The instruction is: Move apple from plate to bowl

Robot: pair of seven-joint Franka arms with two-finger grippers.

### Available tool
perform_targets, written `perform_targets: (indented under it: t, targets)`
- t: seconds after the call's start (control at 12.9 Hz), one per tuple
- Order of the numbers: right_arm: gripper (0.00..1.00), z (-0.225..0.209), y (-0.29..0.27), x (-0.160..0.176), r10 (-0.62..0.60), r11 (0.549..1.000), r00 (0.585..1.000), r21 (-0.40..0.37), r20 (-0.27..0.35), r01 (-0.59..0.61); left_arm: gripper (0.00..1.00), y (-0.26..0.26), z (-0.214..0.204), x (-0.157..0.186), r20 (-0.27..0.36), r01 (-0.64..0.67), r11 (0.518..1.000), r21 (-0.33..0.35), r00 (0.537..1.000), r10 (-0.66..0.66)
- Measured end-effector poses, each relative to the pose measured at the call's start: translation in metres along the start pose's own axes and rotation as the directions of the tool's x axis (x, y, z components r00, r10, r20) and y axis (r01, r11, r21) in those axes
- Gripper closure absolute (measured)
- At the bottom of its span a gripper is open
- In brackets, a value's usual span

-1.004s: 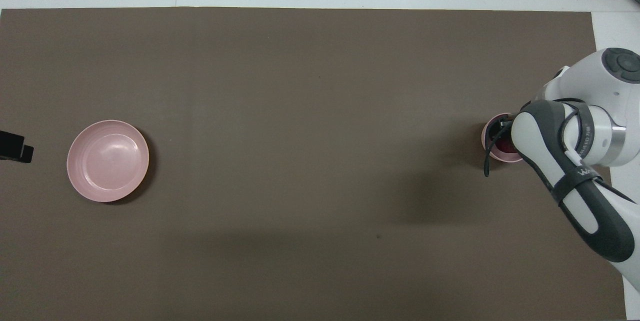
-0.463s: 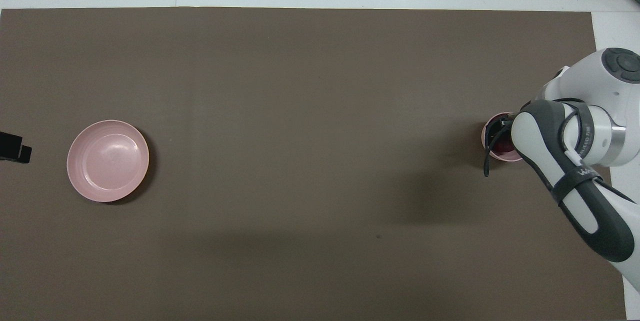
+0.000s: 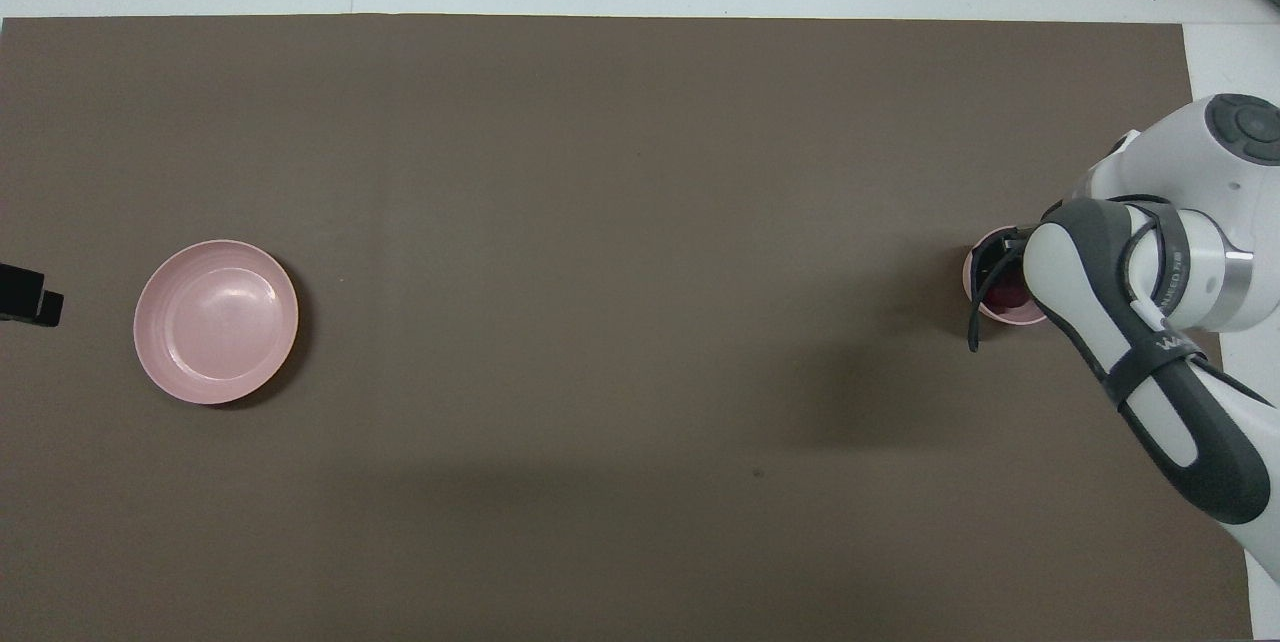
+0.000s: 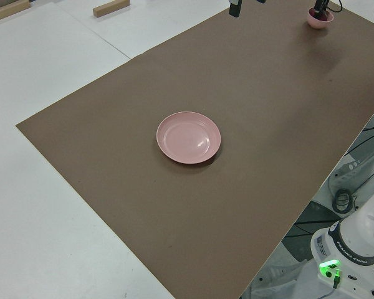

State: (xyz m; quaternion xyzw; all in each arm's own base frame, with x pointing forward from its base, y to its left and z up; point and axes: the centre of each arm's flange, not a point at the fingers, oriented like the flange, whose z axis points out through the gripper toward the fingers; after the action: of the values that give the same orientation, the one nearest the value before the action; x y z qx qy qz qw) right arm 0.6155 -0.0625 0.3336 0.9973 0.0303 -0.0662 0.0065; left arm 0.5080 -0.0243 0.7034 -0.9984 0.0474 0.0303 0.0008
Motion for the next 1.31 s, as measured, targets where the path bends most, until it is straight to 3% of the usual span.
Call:
perform_targets:
  t: [0.23,0.54,0.93,1.31]
  targets:
    - [0.00,-0.020,-0.002,0.003,-0.004,1.000,0.999,-0.005,-0.034,0.004,0.00,0.000,0.000,0.000,0.000,0.000,1.000,0.000,1.000,0.000]
    - [0.00,-0.084,-0.010,-0.006,0.008,1.000,0.994,-0.008,-0.110,-0.009,0.00,0.000,0.000,0.000,0.000,0.000,1.000,0.000,1.000,0.000]
    - [0.00,-0.168,-0.036,-0.047,0.086,0.996,0.988,-0.006,-0.130,-0.088,0.00,0.000,0.000,0.000,0.000,0.000,1.000,0.000,1.000,0.000]
    - [0.00,-0.269,-0.025,-0.098,0.123,0.992,0.985,0.004,-0.124,-0.123,0.00,0.000,0.000,0.000,0.000,0.000,1.000,0.000,1.000,0.000]
